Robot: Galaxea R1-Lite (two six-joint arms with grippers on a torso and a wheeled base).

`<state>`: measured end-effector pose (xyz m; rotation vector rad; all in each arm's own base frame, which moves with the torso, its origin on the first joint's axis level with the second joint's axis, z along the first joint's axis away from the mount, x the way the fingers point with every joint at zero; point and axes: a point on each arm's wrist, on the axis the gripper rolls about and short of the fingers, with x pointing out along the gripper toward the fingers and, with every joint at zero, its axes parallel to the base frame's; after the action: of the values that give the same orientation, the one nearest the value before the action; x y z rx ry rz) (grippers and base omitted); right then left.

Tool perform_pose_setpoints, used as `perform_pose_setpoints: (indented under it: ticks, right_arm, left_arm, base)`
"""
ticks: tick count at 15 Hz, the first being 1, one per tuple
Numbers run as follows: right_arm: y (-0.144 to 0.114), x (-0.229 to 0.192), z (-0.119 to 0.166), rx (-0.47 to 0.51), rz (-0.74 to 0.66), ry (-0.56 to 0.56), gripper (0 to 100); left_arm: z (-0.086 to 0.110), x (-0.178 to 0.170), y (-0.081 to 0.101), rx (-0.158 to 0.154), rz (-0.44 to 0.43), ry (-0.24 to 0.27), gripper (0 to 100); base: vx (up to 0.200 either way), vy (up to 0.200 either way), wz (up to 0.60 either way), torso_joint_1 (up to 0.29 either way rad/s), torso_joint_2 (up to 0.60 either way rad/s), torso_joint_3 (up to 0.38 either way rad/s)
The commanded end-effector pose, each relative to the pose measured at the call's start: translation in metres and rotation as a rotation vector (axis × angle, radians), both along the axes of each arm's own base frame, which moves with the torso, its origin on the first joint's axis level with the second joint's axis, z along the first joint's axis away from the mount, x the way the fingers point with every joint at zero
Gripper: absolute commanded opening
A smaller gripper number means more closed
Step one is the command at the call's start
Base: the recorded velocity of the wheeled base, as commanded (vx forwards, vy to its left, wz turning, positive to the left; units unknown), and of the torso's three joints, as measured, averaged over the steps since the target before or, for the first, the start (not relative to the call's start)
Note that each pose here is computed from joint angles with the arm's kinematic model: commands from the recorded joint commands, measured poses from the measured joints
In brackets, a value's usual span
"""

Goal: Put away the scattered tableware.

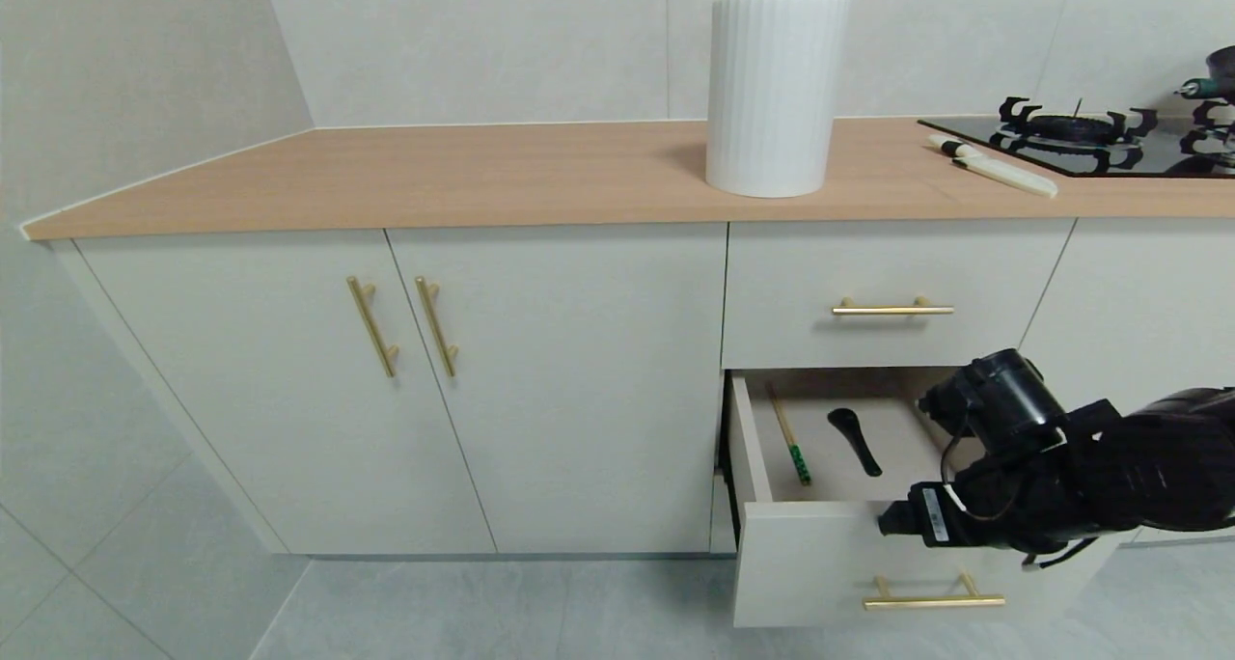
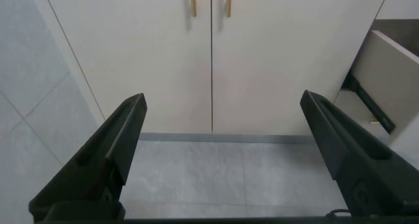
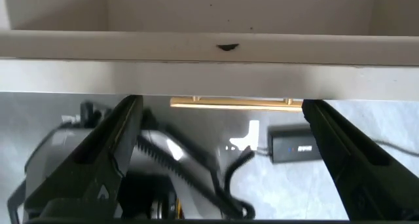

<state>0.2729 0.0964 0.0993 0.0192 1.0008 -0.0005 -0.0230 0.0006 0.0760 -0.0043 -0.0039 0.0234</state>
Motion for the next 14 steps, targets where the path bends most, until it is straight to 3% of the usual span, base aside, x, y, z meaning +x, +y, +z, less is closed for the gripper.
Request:
perform_pose_setpoints:
  ticks: [1, 9, 14]
  right_arm:
    - [-0.005, 0.036, -0.015, -0.014, -0.037, 0.013, 100]
    - [-0.006, 0.115, -0.031, -0.015, -0.062, -0.061, 100]
    - [-0.015, 0.137, -0.025, 0.010, -0.095, -0.121, 100]
  left_arm:
    - [0.000, 0.000, 0.000, 0.000, 0.001, 0.002, 100]
    - [0.000, 0.000, 0.000, 0.000, 0.000, 0.001, 100]
    - [0.000, 0.000, 0.000, 0.000, 0.000, 0.002, 100]
  base:
    - [0.000, 0.000, 0.00, 0.000, 0.00, 0.000]
    - [0.000, 0.000, 0.00, 0.000, 0.00, 0.000]
    - [0.000, 0.000, 0.00, 0.000, 0.00, 0.000]
